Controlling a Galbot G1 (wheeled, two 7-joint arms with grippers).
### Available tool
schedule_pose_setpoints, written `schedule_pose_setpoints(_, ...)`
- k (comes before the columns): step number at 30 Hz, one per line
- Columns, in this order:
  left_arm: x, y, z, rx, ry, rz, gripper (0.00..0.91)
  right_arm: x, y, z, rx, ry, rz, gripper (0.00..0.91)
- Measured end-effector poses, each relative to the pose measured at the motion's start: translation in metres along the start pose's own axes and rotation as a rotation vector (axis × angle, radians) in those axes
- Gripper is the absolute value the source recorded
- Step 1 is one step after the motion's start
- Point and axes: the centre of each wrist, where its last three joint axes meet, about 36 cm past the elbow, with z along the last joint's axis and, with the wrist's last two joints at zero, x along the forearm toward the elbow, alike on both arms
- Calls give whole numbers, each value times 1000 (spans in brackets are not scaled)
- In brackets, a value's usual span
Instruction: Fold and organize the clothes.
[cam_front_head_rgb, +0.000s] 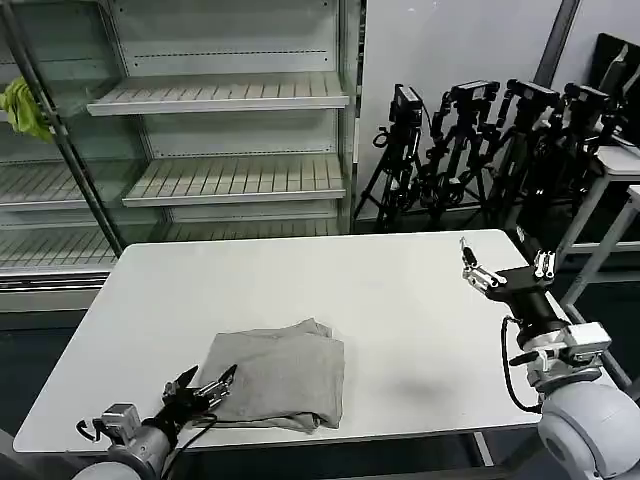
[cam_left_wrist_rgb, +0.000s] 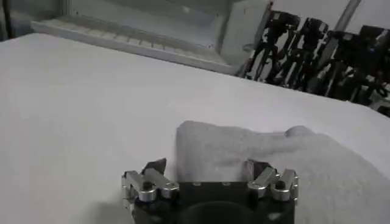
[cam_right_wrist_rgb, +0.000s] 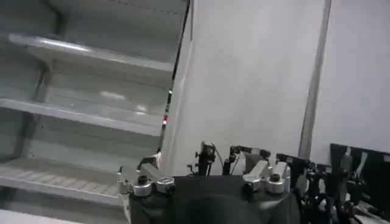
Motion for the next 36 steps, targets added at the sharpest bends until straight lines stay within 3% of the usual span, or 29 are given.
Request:
schedule_pose_setpoints(2, 1, -1, 1, 2, 4, 4, 705, 0, 0, -1, 0, -1, 0, 907)
schedule_pose_setpoints(3, 1, -1, 2, 3, 5, 5, 413, 1, 0, -1, 0, -2, 0, 907)
schedule_pose_setpoints(4, 1, -2, 2, 3, 4, 8, 202, 1, 0, -1, -1, -3, 0, 907)
schedule_pose_setpoints(6, 1, -4, 2, 4, 3, 13, 40, 2, 0, -2, -1, -4, 0, 907)
schedule_pose_setpoints(36, 6, -14, 0, 17, -27, 57, 40, 8, 1, -8, -5, -17, -5, 907)
